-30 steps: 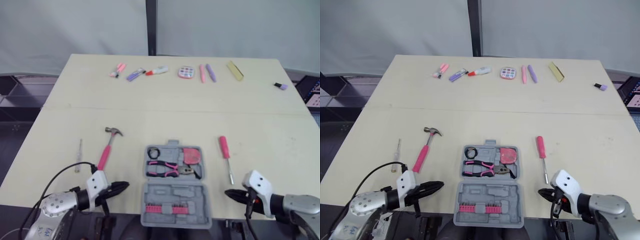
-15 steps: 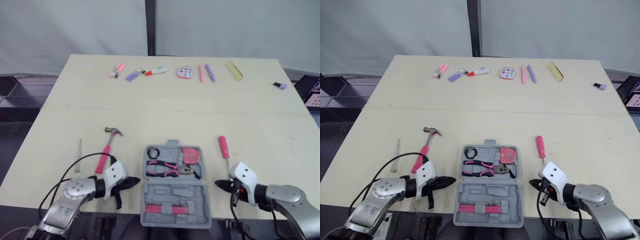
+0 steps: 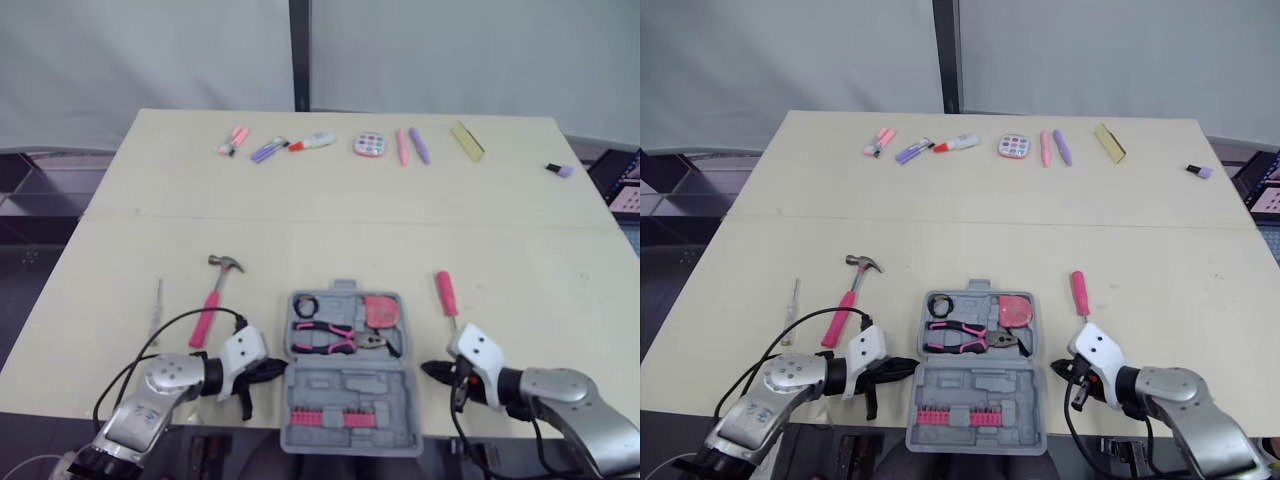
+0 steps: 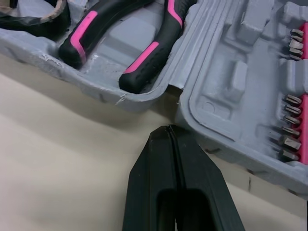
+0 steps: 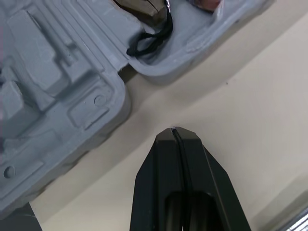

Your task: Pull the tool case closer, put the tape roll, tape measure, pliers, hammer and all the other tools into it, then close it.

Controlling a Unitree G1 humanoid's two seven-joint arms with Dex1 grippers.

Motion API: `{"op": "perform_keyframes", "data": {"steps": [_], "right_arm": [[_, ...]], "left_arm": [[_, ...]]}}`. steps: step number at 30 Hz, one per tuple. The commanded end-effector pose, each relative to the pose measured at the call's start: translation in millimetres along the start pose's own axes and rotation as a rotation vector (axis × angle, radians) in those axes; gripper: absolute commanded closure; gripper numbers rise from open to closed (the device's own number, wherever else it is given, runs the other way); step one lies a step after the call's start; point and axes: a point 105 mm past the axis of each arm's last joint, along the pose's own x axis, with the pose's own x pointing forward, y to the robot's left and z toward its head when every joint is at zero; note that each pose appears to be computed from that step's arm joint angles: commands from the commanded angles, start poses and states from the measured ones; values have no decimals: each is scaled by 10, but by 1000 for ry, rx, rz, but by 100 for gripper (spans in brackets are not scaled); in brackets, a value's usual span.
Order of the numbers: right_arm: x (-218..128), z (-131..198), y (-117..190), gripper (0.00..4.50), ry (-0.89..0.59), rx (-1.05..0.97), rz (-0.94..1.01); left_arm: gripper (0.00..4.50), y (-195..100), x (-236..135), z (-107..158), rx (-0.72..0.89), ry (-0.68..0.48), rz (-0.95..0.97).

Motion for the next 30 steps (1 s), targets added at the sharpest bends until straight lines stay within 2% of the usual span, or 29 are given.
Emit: {"op": "perform_keyframes", "data": {"steps": [1,30], "right_arm": [[7,69,9,450,-22,-17,-7],[168,219,125,450,-71,-33,52]], "left_arm": [[445,-24,52,11,19,-11,-3],[445,88,194,189,55,-41,15]]}}
